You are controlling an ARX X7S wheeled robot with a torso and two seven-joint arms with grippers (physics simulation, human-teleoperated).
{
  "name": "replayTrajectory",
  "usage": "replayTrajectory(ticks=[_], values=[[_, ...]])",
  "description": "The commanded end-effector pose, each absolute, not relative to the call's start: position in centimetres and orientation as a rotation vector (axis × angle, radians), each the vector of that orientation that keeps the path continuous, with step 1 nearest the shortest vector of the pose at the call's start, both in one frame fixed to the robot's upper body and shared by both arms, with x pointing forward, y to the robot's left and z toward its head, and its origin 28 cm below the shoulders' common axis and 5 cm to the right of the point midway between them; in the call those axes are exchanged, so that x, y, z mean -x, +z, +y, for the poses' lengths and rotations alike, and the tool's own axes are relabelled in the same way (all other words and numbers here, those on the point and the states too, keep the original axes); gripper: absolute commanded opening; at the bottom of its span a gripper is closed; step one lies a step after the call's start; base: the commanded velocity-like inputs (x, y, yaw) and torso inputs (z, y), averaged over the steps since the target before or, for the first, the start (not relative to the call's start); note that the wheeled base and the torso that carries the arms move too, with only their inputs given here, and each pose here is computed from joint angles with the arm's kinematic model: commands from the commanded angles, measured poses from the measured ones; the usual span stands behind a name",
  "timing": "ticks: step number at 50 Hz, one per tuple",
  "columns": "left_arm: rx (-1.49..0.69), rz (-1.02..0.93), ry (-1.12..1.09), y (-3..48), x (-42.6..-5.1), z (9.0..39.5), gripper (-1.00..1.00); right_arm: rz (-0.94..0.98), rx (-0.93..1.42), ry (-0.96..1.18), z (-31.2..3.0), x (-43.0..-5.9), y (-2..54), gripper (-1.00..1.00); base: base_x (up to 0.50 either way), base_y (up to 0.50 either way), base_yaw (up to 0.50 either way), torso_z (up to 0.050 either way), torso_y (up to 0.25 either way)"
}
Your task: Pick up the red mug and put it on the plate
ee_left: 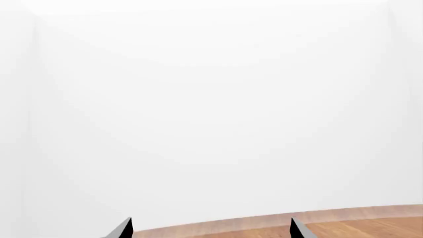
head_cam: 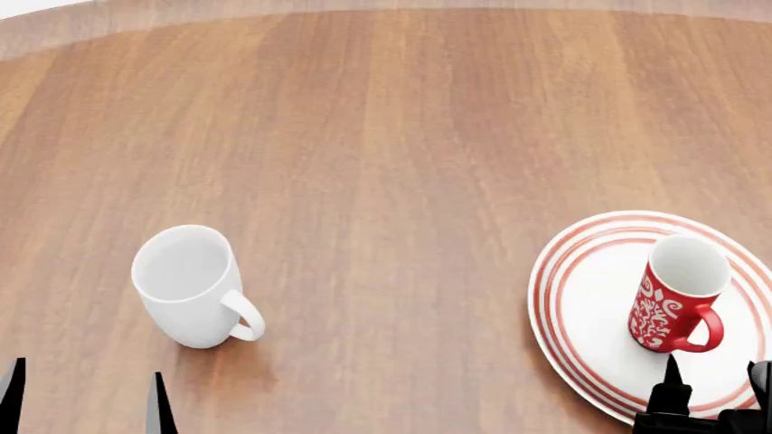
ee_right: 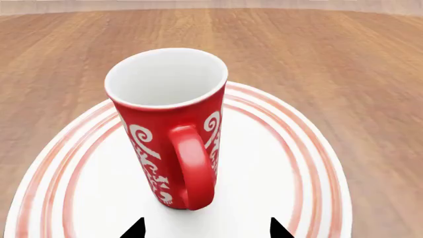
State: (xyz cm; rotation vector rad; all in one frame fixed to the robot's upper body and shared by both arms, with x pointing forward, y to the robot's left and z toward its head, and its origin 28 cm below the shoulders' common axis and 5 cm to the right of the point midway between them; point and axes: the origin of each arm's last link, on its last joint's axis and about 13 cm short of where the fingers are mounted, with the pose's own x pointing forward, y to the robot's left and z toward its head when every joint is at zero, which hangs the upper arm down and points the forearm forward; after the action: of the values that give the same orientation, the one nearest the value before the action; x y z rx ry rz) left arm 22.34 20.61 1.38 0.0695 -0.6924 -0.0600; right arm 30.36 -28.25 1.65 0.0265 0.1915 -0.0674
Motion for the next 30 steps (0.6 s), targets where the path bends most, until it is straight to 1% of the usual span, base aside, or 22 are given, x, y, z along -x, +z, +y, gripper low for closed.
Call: replayTrajectory(ticks=[1, 30], values=[[-0.070, -0.693, -0.061, 1.4, -22.3, 20.6, 1.00, 0.203, -0.032, -0.084, -28.7, -29.7, 1.2, 1.00, 0.00, 0.00, 0.00, 0.000, 0.000], [-0.070, -0.701, -0.061, 1.4, -22.4, 20.6, 1.00, 0.002, 0.016, -0.012, -30.8, -29.5, 3.1, 1.00, 0.00, 0.00, 0.00, 0.000, 0.000]])
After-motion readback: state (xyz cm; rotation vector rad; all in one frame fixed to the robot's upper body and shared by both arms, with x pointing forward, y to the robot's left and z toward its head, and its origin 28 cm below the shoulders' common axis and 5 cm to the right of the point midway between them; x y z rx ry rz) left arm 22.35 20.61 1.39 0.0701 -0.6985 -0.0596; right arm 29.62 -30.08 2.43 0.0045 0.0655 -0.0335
